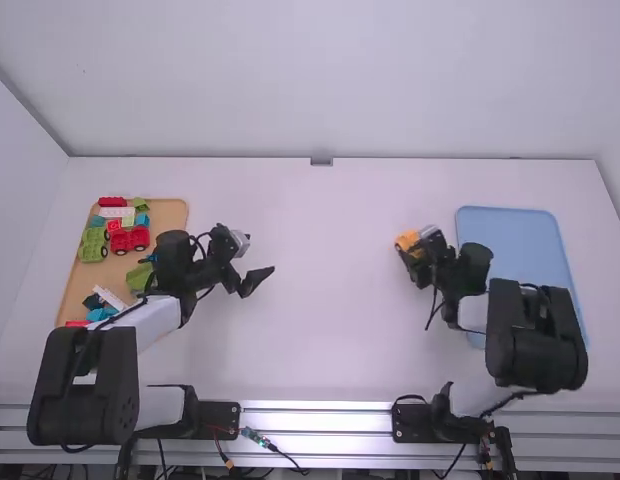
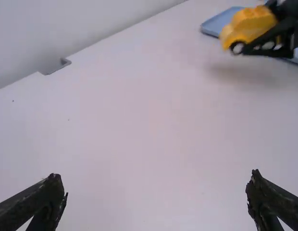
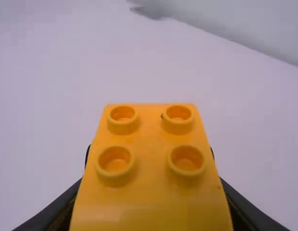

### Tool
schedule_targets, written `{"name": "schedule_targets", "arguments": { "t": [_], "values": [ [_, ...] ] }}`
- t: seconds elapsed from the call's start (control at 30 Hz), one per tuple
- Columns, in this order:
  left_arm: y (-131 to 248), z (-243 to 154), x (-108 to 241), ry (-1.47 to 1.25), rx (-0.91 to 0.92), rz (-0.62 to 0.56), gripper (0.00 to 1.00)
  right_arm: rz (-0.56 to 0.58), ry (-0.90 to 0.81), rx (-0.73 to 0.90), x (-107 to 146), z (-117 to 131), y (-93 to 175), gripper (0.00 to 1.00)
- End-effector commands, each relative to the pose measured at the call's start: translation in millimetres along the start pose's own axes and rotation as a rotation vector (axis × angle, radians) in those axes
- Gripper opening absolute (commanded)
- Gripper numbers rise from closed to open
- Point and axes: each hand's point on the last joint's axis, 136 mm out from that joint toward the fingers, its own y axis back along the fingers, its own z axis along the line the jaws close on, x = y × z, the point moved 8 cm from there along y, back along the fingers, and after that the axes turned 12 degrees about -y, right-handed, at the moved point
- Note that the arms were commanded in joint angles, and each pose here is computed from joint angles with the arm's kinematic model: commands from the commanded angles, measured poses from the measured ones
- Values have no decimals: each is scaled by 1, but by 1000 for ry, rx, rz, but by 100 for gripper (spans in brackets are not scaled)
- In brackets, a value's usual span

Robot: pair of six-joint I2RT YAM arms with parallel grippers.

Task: Assemble lego blocks to make yellow taxi

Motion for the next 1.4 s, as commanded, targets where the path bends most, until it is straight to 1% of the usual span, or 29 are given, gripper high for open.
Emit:
{"name": "schedule_targets", "arguments": {
  "t": [0.0,0.03,0.07,0.13,0.2,0.23,0.3,0.33,0.43,0.57,0.7,0.77,0.87,0.9,0.93,0.97,1.0,1.2,1.3,1.33,1.37],
  "values": [
    [1,3,0,75,-73,39,99,-11,-93,235,0,-32,24,33],
    [1,4,1,82,-82,45,99,-15,-99,252,0,-35,26,33],
    [1,6,1,102,-109,58,99,-28,-132,319,0,-50,36,33],
    [1,7,0,105,-113,48,99,-32,-180,403,3,-69,48,31],
    [1,8,-1,98,-110,40,99,-17,-211,440,6,-78,53,30],
    [2,9,-2,96,-117,36,99,11,-268,496,11,-88,59,29],
    [2,9,-2,94,-118,33,99,35,-304,525,15,-94,62,27],
    [2,9,-3,97,-119,31,99,69,-344,564,19,-102,66,27],
    [0,8,-4,110,-117,30,99,121,-385,622,22,-114,73,24],
    [1,10,-3,112,-122,31,99,172,-413,650,21,-121,75,27],
    [0,8,-3,108,-118,33,99,194,-497,732,21,-128,79,33],
    [1,9,-3,113,-119,33,99,216,-508,745,20,-130,79,43],
    [1,9,-3,113,-118,31,99,246,-523,740,20,-130,80,50],
    [0,7,-4,112,-111,29,99,258,-529,737,20,-130,80,55],
    [0,8,-4,111,-111,30,99,264,-532,735,20,-130,80,58],
    [0,8,-4,111,-113,31,99,272,-535,734,20,-130,80,58],
    [0,8,-3,112,-113,31,99,286,-541,738,19,-131,80,64],
    [0,7,-4,112,-109,31,99,316,-553,731,16,-132,80,66],
    [-1,7,-3,113,-108,32,99,323,-557,729,18,-131,81,70],
    [0,7,-4,112,-108,30,99,328,-559,727,18,-130,81,78],
    [-1,7,-4,111,-107,28,99,331,-561,727,19,-130,81,94]
  ]
}}
